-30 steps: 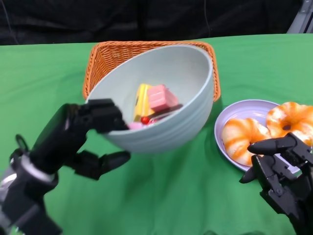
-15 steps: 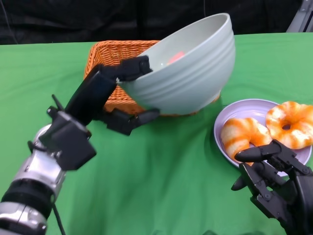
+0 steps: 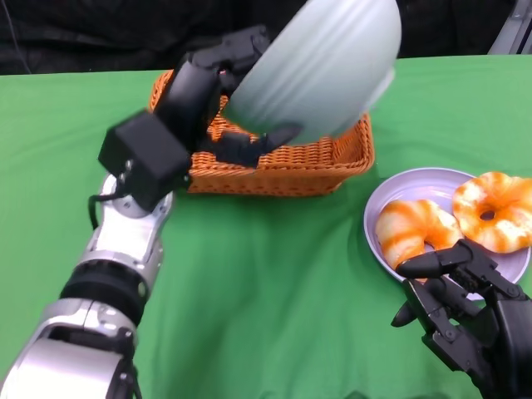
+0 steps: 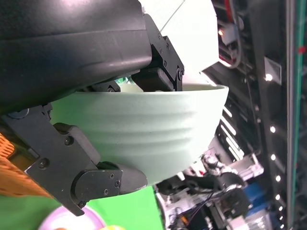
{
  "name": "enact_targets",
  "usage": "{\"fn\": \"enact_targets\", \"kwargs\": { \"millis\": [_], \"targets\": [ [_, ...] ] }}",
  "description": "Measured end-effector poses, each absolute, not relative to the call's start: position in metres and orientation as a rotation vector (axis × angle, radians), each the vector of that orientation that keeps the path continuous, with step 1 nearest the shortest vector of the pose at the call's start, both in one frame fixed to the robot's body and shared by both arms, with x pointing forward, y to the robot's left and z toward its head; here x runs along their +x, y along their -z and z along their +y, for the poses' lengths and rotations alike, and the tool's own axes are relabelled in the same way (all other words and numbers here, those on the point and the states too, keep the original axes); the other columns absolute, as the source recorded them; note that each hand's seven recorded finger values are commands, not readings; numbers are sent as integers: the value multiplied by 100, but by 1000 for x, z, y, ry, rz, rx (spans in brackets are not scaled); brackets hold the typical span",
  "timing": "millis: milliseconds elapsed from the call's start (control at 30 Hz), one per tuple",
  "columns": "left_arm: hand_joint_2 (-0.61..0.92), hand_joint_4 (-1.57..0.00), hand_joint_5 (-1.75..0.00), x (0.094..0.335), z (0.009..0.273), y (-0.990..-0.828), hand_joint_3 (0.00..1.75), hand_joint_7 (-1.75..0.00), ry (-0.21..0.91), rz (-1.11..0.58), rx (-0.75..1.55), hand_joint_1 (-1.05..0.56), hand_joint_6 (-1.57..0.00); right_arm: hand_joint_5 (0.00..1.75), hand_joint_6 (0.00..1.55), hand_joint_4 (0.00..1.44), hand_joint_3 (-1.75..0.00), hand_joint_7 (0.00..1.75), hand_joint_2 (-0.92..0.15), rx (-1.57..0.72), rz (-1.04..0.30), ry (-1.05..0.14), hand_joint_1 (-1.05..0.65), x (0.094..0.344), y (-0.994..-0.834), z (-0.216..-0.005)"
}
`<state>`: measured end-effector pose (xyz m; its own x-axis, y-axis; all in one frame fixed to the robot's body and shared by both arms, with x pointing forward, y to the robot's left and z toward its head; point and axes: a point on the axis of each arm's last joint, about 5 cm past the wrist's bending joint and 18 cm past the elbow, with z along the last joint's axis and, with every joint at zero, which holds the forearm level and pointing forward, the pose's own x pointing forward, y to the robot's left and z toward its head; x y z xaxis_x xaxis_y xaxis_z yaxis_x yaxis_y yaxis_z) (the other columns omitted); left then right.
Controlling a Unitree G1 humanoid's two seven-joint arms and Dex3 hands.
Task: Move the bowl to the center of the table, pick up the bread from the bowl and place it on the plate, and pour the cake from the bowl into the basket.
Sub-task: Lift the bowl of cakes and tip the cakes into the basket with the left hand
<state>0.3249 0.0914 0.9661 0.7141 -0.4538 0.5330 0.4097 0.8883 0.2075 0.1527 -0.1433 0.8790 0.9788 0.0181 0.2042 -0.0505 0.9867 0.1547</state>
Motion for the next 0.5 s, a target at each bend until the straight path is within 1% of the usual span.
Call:
{"fn": "enact_targets", "kwargs": {
  "millis": [233, 333, 500],
  "targets": [
    [68, -70, -175, 332, 81, -966, 90, -157, 438, -476, -81, -27, -64, 159, 62, 65, -38, 126, -89, 150, -203, -31, -16, 154, -877, -144],
    [66, -71, -175, 336, 78, -967, 94, -160, 447, -402, -192, -26, -63, 159, 63, 65, -39, 127, -88, 150, -203, -29, -14, 154, -877, -144],
    [65, -79, -175, 341, 76, -966, 101, -160, 489, -277, -400, -18, -69, 159, 62, 65, -43, 127, -88, 150, -201, -31, -13, 153, -876, -144]
  ]
}}
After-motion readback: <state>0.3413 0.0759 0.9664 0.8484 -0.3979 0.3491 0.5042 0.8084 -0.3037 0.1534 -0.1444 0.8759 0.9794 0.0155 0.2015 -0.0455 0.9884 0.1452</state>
